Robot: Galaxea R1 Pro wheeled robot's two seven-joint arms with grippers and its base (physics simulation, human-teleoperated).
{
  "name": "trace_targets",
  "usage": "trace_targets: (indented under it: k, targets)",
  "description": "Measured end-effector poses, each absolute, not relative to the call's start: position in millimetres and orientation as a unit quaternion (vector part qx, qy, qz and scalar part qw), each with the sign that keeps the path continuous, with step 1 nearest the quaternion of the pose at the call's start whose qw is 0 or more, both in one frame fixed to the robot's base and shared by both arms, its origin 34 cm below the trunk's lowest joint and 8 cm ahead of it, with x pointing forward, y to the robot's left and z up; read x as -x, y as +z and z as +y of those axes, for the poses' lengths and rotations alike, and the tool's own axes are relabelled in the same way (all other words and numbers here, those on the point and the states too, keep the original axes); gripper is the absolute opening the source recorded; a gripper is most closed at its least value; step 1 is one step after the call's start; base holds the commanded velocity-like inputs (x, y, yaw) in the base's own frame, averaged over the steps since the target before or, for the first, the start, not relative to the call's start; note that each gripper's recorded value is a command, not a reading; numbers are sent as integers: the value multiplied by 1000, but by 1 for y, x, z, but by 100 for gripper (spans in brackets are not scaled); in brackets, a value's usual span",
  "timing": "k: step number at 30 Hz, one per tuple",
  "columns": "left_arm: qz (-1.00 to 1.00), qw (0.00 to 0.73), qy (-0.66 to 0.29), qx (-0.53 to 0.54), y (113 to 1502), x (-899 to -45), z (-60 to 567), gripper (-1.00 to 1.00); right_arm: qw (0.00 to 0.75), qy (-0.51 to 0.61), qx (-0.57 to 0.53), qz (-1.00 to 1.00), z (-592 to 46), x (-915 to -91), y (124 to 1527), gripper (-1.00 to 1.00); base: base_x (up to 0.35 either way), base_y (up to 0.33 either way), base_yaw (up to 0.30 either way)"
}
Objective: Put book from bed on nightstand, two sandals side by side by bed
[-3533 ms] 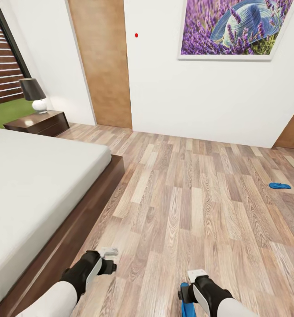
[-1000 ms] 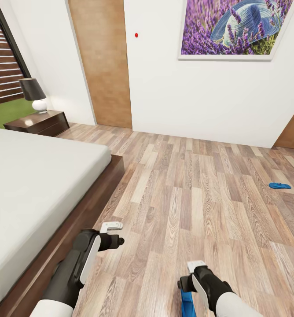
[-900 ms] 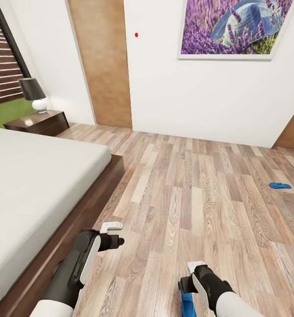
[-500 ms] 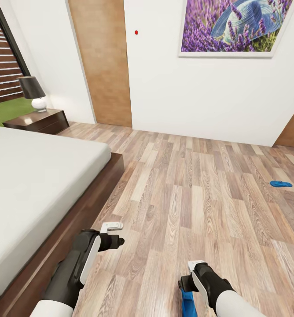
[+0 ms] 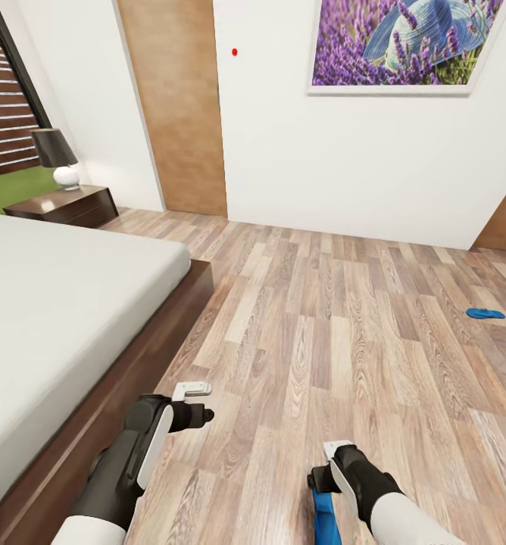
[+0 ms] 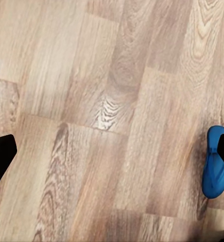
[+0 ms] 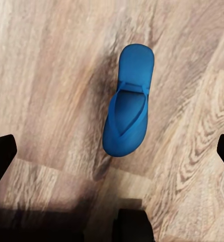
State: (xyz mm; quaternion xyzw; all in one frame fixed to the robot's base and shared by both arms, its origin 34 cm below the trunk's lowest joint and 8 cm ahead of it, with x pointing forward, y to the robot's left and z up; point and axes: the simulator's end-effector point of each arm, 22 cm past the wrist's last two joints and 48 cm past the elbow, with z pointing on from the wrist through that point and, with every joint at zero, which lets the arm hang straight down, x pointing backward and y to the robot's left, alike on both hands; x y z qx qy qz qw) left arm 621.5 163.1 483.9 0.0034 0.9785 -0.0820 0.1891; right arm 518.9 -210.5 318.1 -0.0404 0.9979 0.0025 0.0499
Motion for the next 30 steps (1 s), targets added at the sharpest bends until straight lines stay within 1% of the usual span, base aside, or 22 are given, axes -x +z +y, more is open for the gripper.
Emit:
trace_targets:
  k: [11, 20, 30]
  targets:
    - [978, 189, -82, -3, 484, -621, 163, 100, 67, 6, 39, 997, -209, -542, 327, 100, 0, 0, -18]
    - [978, 189, -82, -3, 484, -621, 163, 100, 71, 8, 41, 997, -207, -546, 329, 100, 0, 0, -67]
    - [978, 189, -82, -3, 484, -621, 163, 100, 71, 9, 42, 997, -205, -546, 329, 100, 0, 0, -19]
